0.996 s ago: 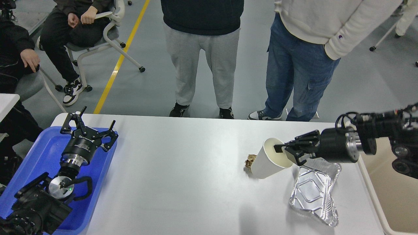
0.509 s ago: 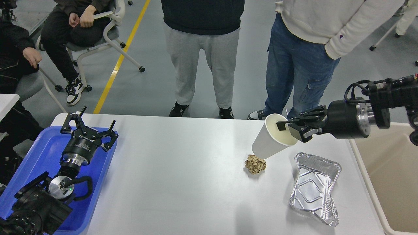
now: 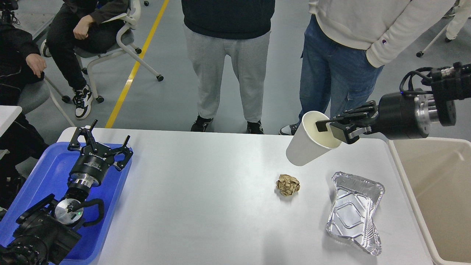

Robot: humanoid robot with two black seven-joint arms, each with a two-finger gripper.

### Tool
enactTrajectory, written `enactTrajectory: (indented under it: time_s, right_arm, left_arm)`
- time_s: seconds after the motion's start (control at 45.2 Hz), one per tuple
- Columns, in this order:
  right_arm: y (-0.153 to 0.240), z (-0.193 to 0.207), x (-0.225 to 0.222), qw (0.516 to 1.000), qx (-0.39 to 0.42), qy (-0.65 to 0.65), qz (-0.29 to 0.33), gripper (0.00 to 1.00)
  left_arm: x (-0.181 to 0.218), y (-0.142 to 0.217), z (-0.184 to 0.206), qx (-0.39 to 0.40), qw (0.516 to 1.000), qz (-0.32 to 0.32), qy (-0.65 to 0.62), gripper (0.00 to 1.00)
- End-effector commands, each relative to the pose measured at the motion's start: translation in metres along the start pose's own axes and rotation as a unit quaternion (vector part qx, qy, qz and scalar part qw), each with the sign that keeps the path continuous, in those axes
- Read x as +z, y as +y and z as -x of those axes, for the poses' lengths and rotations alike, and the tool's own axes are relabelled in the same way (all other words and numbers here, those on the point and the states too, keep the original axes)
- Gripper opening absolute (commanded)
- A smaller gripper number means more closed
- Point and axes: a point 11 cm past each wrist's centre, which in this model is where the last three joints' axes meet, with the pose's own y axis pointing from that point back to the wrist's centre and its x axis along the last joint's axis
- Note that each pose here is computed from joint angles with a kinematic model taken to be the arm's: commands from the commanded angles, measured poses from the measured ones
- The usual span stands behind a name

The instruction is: Tidy desktop

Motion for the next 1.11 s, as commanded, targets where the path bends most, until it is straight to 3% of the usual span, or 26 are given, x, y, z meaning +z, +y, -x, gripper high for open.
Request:
enactTrajectory:
  time_s: [0.0,0.31,0.487,1.084]
  right_arm:
    - [0.004,-0.001,0.002,1.000,0.000,-0.004,0.005,0.00]
    - [0.017,0.009,0.023,0.999,0.008,-0.027,0.036,0.00]
    - [0.040,0.023,0.054,0.994,0.024,-0.066,0.084,0.00]
    - [0.113,0.054,0.127,0.937,0.158,-0.252,0.185,0.00]
  left_arm:
    - [0.000,0.000,0.000,0.000,1.000,0.000,0.000,1.00]
    - [0.000,0.000,0.000,0.000,1.000,0.000,0.000,1.00]
    - [0.000,0.000,0.000,0.000,1.000,0.000,0.000,1.00]
    - [0.000,0.000,0.000,0.000,1.000,0.000,0.000,1.00]
